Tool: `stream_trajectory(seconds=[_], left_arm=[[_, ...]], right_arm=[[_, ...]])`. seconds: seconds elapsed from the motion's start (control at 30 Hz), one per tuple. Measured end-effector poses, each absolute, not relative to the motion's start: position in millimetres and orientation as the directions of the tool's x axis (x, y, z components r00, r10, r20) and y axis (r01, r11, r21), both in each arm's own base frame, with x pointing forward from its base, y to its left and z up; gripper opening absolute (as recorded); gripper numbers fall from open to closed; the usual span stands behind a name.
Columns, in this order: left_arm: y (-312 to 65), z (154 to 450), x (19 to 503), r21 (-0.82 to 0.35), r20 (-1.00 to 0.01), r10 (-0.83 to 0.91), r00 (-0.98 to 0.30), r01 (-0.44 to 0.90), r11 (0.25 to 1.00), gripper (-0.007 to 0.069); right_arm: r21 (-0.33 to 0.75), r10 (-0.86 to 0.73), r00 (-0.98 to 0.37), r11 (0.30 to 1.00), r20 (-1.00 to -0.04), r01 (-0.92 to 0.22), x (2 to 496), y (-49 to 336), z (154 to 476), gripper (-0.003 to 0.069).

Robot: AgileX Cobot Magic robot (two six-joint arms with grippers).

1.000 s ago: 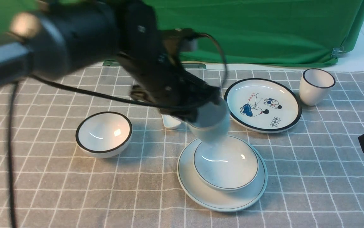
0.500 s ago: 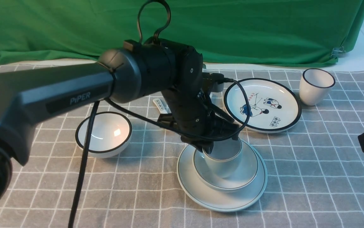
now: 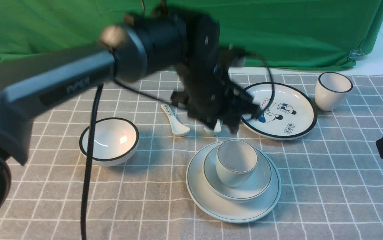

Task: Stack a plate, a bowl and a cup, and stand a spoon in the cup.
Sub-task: Use the left arm to put the blue teacup into the blue rice bowl in the middle, then use the left arm to grab a blue soup spoon

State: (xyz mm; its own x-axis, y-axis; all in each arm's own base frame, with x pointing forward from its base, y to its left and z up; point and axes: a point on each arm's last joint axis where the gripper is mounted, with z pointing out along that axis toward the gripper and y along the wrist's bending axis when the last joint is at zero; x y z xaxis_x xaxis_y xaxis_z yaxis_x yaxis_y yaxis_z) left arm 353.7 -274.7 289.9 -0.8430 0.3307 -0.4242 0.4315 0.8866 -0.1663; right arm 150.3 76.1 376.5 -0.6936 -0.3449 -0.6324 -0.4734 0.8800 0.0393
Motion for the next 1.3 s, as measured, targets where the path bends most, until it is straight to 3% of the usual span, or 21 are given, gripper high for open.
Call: stream_trajectory(seconds=[0.13, 0.23, 0.4, 0.63, 0.93, 1.3], left_arm=[[-274, 332, 368, -0.146, -0.562, 0.277, -0.78, 0.423, 0.894, 0.0314], [-272, 340, 384, -0.185, -0.593, 0.226, -0.773, 0.404, 0.896, 0.0286], [-263, 297, 436, -0.265, -0.553, 0.171, -0.815, 0.367, 0.892, 0.0273], [-264, 245, 467, -0.235, -0.533, 0.235, -0.813, 0.409, 0.882, 0.0339], [-264, 212, 482, -0.18, -0.552, 0.287, -0.783, 0.448, 0.876, 0.0437], [-264, 183, 486, -0.148, -0.508, 0.326, -0.797, 0.453, 0.879, 0.0447]], right_arm=[[0.039, -0.345, -0.694, 0.88, -0.632, -0.473, 150, 76, 376, 0.007], [0.039, -0.345, -0.694, 0.88, -0.632, -0.473, 150, 76, 376, 0.007], [0.039, -0.345, -0.694, 0.88, -0.632, -0.473, 150, 76, 376, 0.007], [0.039, -0.345, -0.694, 0.88, -0.632, -0.473, 150, 76, 376, 0.0071], [0.031, -0.355, -0.688, 0.876, -0.633, -0.481, 150, 76, 376, 0.0085], [0.025, -0.363, -0.684, 0.873, -0.633, -0.487, 150, 76, 376, 0.0088]])
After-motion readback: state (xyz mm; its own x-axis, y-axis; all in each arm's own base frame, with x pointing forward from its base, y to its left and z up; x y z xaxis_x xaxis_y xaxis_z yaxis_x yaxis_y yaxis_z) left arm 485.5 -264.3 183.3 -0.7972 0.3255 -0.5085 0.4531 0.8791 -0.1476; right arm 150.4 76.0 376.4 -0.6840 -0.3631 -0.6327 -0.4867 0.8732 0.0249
